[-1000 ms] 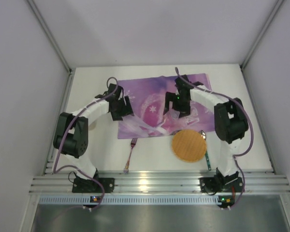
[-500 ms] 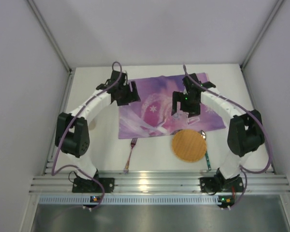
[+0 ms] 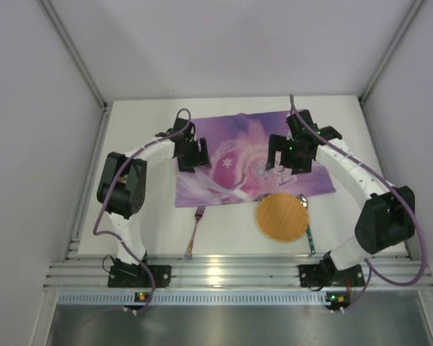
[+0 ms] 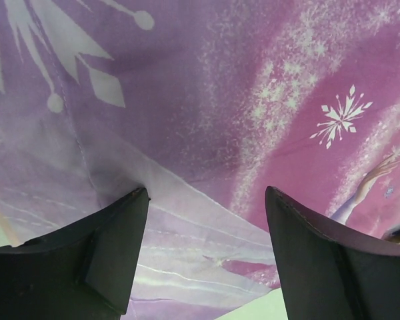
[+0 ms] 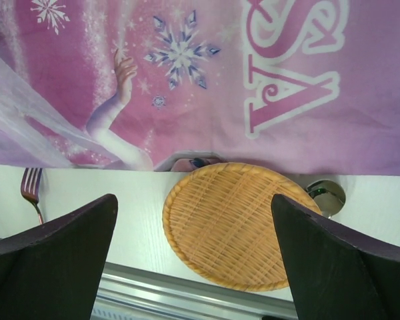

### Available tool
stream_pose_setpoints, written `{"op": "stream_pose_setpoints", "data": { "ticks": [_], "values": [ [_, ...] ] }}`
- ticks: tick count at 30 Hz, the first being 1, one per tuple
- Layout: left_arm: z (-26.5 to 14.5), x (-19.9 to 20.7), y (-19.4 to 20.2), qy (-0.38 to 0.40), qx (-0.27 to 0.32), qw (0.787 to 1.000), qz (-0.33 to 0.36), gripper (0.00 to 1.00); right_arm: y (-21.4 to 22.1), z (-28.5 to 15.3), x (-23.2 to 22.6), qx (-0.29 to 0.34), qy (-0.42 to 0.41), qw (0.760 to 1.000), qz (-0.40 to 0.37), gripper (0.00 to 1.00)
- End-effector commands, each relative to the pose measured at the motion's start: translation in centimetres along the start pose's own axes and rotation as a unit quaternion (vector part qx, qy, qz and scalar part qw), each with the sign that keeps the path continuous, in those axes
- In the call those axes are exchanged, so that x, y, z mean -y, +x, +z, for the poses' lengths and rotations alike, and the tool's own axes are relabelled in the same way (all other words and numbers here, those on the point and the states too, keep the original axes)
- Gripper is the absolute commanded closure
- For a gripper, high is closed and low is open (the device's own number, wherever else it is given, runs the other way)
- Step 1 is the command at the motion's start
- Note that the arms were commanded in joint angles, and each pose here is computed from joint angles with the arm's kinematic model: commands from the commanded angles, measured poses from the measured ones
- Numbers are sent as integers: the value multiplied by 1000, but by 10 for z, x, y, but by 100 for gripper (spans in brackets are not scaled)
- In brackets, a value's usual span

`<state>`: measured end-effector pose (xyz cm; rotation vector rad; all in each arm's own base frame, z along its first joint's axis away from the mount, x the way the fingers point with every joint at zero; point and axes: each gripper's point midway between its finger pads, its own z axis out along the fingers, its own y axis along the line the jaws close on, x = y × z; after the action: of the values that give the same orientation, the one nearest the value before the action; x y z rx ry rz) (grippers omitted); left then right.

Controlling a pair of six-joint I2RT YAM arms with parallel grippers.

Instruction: Set the dinner table for one person

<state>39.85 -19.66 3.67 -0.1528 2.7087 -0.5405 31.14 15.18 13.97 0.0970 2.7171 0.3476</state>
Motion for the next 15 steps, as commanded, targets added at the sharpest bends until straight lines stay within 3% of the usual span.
{"op": "stream_pose_setpoints", "data": {
  "ticks": [1, 8, 15],
  "values": [
    [-5, -45, -9, -57, -1, 998, 7, 23, -14, -24, 6, 38, 1, 999, 6, 0],
    [-14, -78, -40, -85, 23, 996, -12, 23, -10, -28, 12, 34, 6, 999, 1, 0],
    [-23, -62, -59, -61, 33, 998, -7, 23, -12, -31, 13, 37, 5, 999, 2, 0]
  ]
}}
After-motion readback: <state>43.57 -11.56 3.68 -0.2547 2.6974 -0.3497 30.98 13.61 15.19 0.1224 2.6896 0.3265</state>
